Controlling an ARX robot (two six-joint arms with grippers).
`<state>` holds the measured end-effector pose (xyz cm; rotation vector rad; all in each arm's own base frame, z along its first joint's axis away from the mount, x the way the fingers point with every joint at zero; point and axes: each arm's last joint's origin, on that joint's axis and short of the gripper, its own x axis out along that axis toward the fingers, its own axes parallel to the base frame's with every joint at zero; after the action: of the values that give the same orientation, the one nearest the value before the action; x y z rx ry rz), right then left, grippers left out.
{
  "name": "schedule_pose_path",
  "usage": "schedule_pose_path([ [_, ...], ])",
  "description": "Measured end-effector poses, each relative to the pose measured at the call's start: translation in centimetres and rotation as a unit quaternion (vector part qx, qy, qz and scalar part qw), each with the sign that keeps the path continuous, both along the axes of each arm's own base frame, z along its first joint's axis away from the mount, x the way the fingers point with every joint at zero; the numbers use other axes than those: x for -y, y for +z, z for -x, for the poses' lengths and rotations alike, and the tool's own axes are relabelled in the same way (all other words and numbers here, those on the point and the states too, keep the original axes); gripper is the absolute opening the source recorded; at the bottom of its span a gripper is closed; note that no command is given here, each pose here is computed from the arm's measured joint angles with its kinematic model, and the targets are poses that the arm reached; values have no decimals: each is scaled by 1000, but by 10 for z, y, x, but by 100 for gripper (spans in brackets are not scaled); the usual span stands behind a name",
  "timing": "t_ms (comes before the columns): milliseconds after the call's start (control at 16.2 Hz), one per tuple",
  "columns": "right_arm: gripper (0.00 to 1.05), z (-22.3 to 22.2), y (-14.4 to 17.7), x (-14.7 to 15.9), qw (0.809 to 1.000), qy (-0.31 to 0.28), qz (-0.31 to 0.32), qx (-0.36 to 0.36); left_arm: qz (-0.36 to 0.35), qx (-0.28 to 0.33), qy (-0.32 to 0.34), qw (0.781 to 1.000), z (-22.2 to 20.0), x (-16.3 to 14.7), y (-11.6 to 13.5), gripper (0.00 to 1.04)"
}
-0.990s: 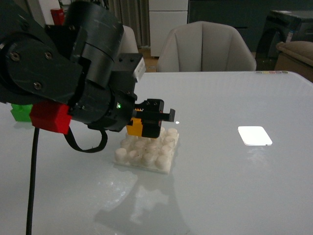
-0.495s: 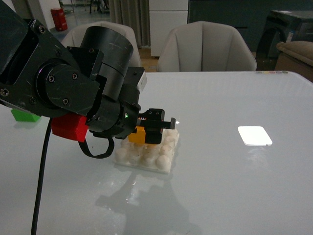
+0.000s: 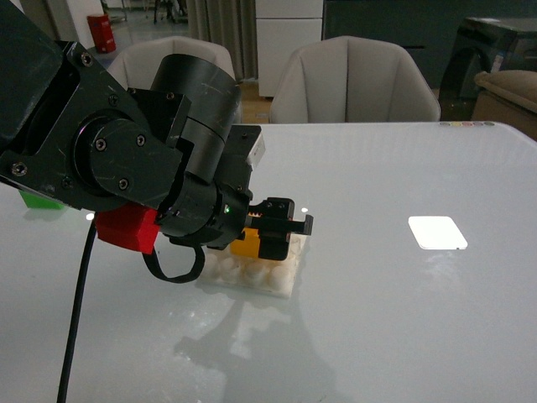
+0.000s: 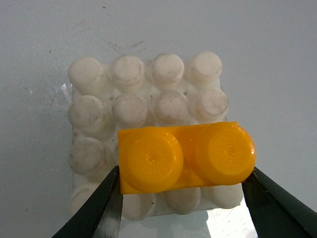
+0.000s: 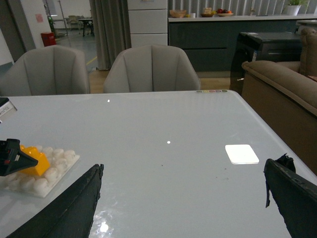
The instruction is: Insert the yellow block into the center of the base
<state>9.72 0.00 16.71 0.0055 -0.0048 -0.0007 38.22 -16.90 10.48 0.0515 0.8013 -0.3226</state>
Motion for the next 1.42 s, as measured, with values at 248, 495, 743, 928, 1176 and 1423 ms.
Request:
schedule_pose_path([
  [248,98,0,0,0,1000,0,0,0,-15,0,7,1000,0,-1,-4,62],
  [495,98,0,0,0,1000,0,0,0,-13,-3,7,1000,1,-2,-6,62],
  [743,98,0,0,0,1000,0,0,0,-14,-6,2,1000,4,2,-7,62],
  [928,98,0,0,0,1000,0,0,0,-20,-14,2,1000,2,4,-8,62],
  [1176,98,0,0,0,1000,0,0,0,-24,-24,4,999,0,4,-12,65],
  [1423,98,0,0,0,1000,0,0,0,-7,8,8,1000,-5,5,-6,99],
])
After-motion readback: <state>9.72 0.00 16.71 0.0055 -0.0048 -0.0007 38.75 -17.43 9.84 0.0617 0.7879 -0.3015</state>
